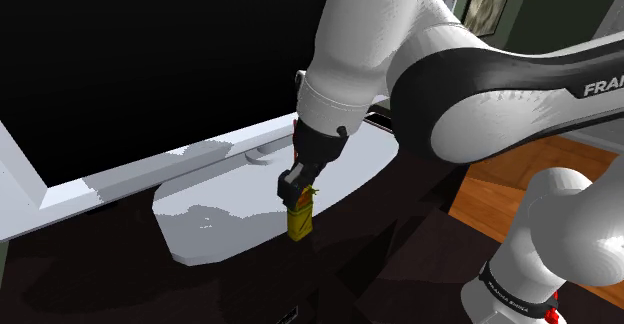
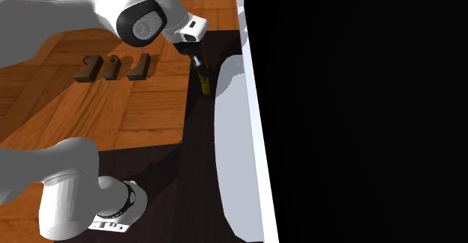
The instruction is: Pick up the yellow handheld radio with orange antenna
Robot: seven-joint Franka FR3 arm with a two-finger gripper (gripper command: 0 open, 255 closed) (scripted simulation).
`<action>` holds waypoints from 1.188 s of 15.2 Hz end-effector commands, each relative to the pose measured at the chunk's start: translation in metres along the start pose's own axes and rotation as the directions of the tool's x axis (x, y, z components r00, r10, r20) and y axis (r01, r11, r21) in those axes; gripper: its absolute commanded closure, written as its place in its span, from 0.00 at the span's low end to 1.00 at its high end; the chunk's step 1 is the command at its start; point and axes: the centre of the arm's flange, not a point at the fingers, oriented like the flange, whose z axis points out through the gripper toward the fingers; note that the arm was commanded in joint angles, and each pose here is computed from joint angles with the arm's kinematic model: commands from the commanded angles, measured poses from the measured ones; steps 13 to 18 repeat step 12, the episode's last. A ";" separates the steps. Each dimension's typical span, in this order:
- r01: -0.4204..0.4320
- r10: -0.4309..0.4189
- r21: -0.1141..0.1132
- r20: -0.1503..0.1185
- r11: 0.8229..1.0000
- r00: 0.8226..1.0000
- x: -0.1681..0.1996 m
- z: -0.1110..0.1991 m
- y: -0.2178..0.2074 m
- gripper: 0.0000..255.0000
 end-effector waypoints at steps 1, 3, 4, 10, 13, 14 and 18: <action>0.000 0.000 0.000 0.000 1.000 1.000 0.002 -0.010 -0.001 1.00; 0.000 0.000 0.000 0.000 1.000 1.000 0.005 -0.020 -0.001 1.00; 0.000 0.000 0.000 0.000 1.000 1.000 0.007 -0.025 -0.001 1.00; 0.000 0.000 0.000 0.000 1.000 1.000 0.016 -0.055 -0.001 1.00; 0.000 0.000 0.000 0.000 1.000 1.000 0.016 -0.056 -0.001 1.00; 0.000 0.000 0.000 0.000 1.000 1.000 0.016 -0.056 -0.001 1.00; 0.000 0.000 0.000 0.000 1.000 1.000 0.016 -0.056 -0.001 1.00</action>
